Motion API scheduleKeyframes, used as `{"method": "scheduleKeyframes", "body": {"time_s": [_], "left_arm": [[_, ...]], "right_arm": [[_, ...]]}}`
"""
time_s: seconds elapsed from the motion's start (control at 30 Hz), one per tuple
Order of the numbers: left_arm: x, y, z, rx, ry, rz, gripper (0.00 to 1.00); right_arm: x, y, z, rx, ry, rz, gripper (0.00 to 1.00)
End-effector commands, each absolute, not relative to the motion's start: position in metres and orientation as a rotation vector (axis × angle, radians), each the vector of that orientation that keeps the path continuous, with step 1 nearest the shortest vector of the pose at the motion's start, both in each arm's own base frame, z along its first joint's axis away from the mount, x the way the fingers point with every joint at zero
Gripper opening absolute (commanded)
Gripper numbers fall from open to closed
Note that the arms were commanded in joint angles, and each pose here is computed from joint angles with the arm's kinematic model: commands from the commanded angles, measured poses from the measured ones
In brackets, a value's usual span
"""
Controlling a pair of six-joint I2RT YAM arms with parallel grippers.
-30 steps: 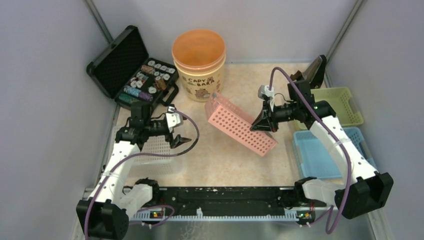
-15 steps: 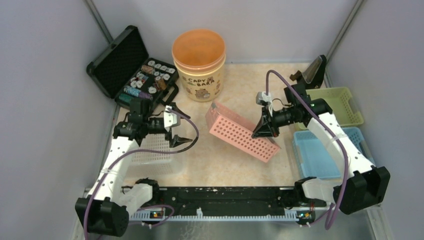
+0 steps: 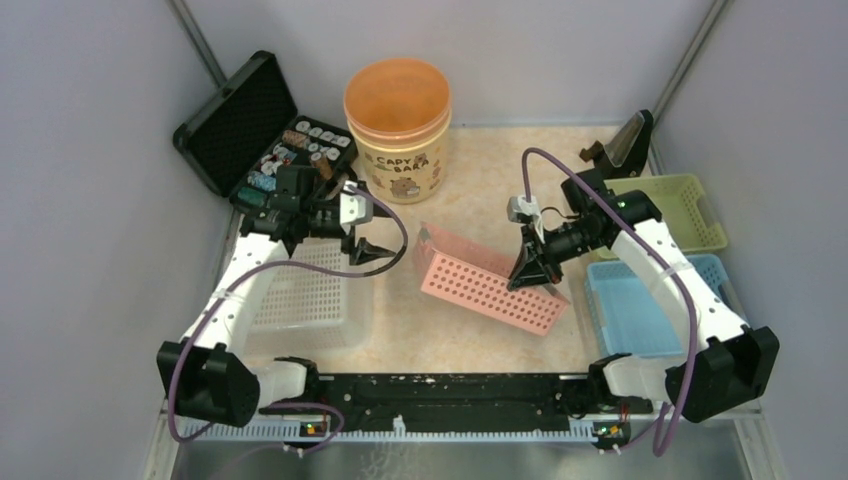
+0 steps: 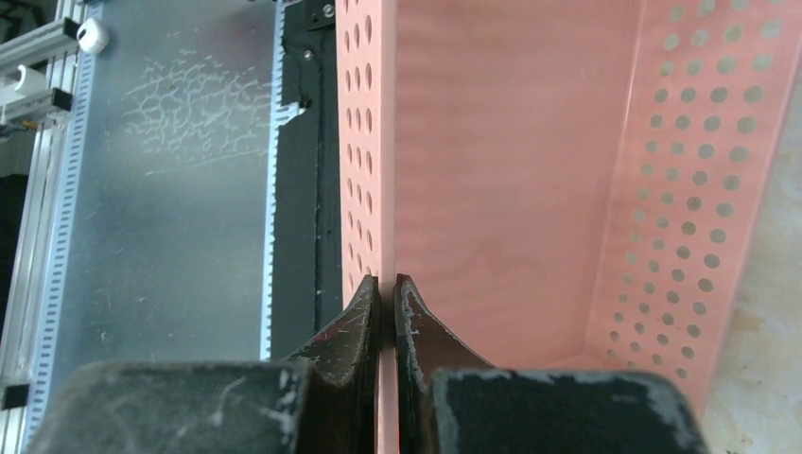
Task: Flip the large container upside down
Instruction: Turn the container upside down at the center of the board.
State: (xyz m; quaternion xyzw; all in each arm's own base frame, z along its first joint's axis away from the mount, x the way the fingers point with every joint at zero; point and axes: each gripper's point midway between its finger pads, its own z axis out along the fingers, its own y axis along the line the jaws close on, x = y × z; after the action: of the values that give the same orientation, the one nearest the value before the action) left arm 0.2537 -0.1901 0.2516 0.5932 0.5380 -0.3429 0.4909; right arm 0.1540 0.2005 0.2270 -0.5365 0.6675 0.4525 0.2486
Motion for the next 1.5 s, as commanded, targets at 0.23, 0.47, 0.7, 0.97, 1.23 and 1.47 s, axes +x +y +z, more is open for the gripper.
{"method": "scheduleKeyframes", "body": {"time_s": [0.23, 0.47, 0.7, 0.97, 1.23, 1.47], "left_arm": [[0.250, -0.239, 0.266, 1.566, 1.162, -0.890, 0.70], [0.229, -0.249, 0.257, 1.639, 1.125, -0.961, 0.51], [0.220, -0.249, 0.251, 1.662, 1.119, -0.978, 0.22], [0.204, -0.248, 0.236, 1.706, 1.111, -1.019, 0.44], [0.192, -0.247, 0.223, 1.723, 1.117, -1.060, 0.53], [0.189, -0.245, 0.208, 1.734, 1.148, -1.070, 0.46]], "right_arm": [[0.139, 0.213, 0.256, -1.559, 1.700, 1.254, 0.00], [0.138, 0.213, 0.256, -1.567, 1.703, 1.250, 0.00], [0.143, 0.215, 0.254, -1.568, 1.708, 1.249, 0.00], [0.146, 0.216, 0.254, -1.593, 1.708, 1.268, 0.00], [0.156, 0.221, 0.259, -1.596, 1.710, 1.299, 0.00], [0.157, 0.224, 0.267, -1.601, 1.691, 1.334, 0.00]]}}
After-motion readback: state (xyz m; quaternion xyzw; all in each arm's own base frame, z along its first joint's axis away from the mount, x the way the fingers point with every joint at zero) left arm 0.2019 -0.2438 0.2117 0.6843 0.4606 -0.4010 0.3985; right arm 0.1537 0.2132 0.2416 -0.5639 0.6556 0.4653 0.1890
